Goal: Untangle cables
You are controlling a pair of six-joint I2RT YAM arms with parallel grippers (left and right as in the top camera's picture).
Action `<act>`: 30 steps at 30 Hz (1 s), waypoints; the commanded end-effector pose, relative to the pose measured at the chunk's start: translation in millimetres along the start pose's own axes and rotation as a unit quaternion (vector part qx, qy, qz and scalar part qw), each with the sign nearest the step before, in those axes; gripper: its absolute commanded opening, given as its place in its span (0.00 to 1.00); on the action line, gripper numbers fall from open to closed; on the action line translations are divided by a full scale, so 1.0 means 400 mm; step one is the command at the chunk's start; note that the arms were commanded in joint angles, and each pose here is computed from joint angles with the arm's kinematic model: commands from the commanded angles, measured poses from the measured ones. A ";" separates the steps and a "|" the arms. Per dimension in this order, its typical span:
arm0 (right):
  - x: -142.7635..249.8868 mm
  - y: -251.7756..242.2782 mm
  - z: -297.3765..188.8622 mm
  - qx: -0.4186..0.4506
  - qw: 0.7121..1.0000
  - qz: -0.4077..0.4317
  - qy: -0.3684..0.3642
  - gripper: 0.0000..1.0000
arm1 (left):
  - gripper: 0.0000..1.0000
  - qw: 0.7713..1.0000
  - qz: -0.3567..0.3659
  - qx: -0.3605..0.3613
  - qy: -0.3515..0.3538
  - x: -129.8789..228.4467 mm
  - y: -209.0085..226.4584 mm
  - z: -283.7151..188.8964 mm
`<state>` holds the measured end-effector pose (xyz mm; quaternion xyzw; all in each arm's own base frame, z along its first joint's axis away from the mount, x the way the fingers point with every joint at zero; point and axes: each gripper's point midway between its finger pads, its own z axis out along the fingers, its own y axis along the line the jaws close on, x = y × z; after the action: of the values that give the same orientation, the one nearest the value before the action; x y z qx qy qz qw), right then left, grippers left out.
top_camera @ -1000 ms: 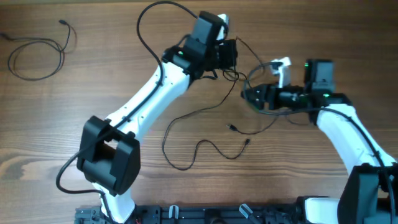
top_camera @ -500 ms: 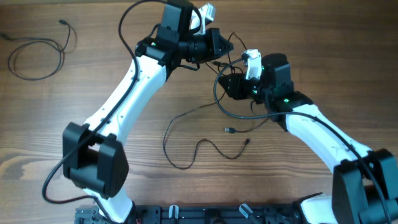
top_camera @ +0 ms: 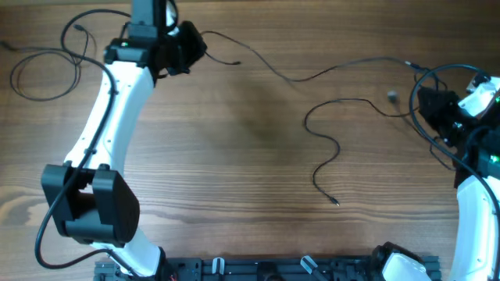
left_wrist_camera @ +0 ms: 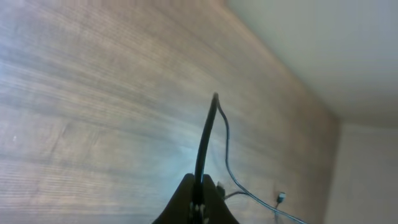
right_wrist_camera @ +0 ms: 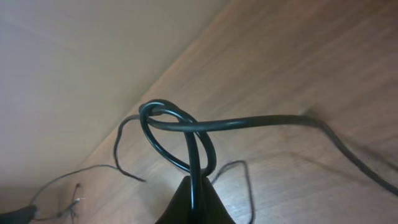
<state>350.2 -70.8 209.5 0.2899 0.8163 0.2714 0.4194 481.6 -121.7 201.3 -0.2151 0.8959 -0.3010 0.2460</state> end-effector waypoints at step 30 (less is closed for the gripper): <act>0.578 0.174 0.374 -0.047 0.950 -0.153 0.268 1.00 | 0.11 0.995 0.081 -0.062 -0.001 -0.036 0.159 -0.231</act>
<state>377.2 170.1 64.5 0.0204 0.9213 0.3037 0.2418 416.9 2.4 291.5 -0.1628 0.8915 -0.2431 0.3458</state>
